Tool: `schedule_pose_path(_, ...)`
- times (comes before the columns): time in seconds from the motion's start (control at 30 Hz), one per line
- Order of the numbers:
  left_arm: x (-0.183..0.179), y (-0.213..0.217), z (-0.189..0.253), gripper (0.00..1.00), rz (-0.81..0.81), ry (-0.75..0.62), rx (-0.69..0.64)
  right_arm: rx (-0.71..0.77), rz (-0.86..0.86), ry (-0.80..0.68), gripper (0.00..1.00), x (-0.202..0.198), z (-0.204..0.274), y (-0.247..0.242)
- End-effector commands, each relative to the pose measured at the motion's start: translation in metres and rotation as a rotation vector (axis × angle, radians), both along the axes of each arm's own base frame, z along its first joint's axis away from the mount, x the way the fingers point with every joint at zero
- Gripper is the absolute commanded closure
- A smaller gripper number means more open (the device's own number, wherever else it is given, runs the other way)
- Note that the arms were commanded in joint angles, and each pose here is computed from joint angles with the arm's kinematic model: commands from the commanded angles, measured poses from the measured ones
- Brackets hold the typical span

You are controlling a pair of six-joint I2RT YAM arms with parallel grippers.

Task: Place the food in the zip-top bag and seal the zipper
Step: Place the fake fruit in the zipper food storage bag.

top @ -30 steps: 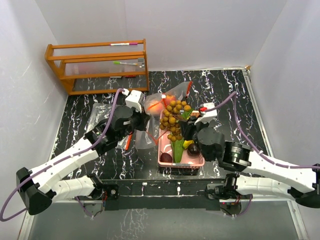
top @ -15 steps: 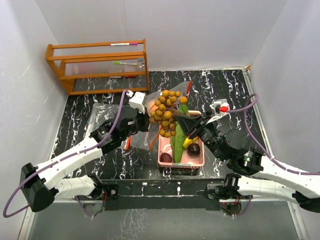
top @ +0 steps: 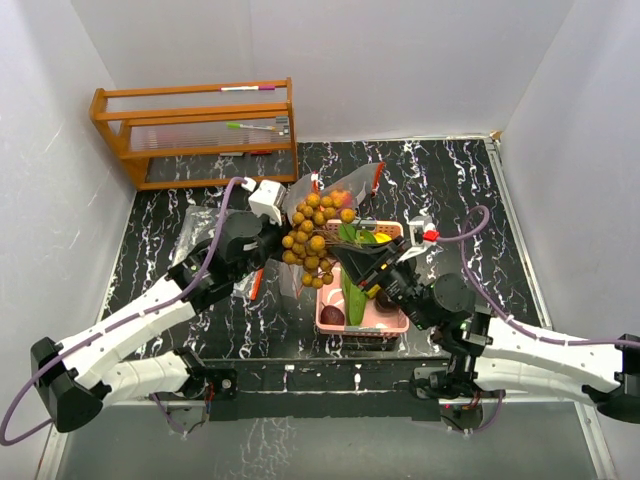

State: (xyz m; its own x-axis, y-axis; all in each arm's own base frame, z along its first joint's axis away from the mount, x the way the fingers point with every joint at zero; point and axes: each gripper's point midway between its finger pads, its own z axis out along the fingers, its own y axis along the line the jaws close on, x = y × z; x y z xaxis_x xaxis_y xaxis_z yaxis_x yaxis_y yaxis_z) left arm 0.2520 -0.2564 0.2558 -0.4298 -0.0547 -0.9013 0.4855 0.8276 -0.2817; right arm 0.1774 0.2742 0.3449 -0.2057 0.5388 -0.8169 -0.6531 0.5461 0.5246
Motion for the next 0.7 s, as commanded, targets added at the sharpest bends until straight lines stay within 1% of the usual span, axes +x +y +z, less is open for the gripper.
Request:
schedule_pose_path(0.0,-0.008,-0.004,0.046,1.0,-0.033,-0.058,-0.119,0.067,-0.009,0.013,0.92,0.005,-0.006,0.006)
schedule_pose_path(0.13,-0.012,0.0,0.059,1.0,-0.036,-0.079,-0.145,0.019,-0.063,0.058,0.92,0.014,-0.035,0.005)
schedule_pose_path(0.23,-0.013,0.005,0.065,1.0,-0.023,-0.091,-0.145,-0.069,-0.13,0.107,0.92,0.023,-0.053,0.0)
schedule_pose_path(0.4,-0.011,0.007,0.06,1.0,-0.012,-0.092,-0.133,-0.212,-0.178,0.112,0.92,0.03,-0.064,-0.003)
schedule_pose_path(0.53,-0.008,0.0,0.051,1.0,-0.024,-0.073,-0.116,-0.375,-0.201,0.113,0.92,0.037,-0.073,0.002)
schedule_pose_path(0.6,-0.006,-0.005,0.045,1.0,-0.035,-0.06,-0.104,-0.439,-0.186,0.103,0.92,0.038,-0.075,0.008)
schedule_pose_path(0.67,-0.005,-0.01,0.04,1.0,-0.049,-0.048,-0.097,-0.466,-0.161,0.084,0.92,0.037,-0.072,0.015)
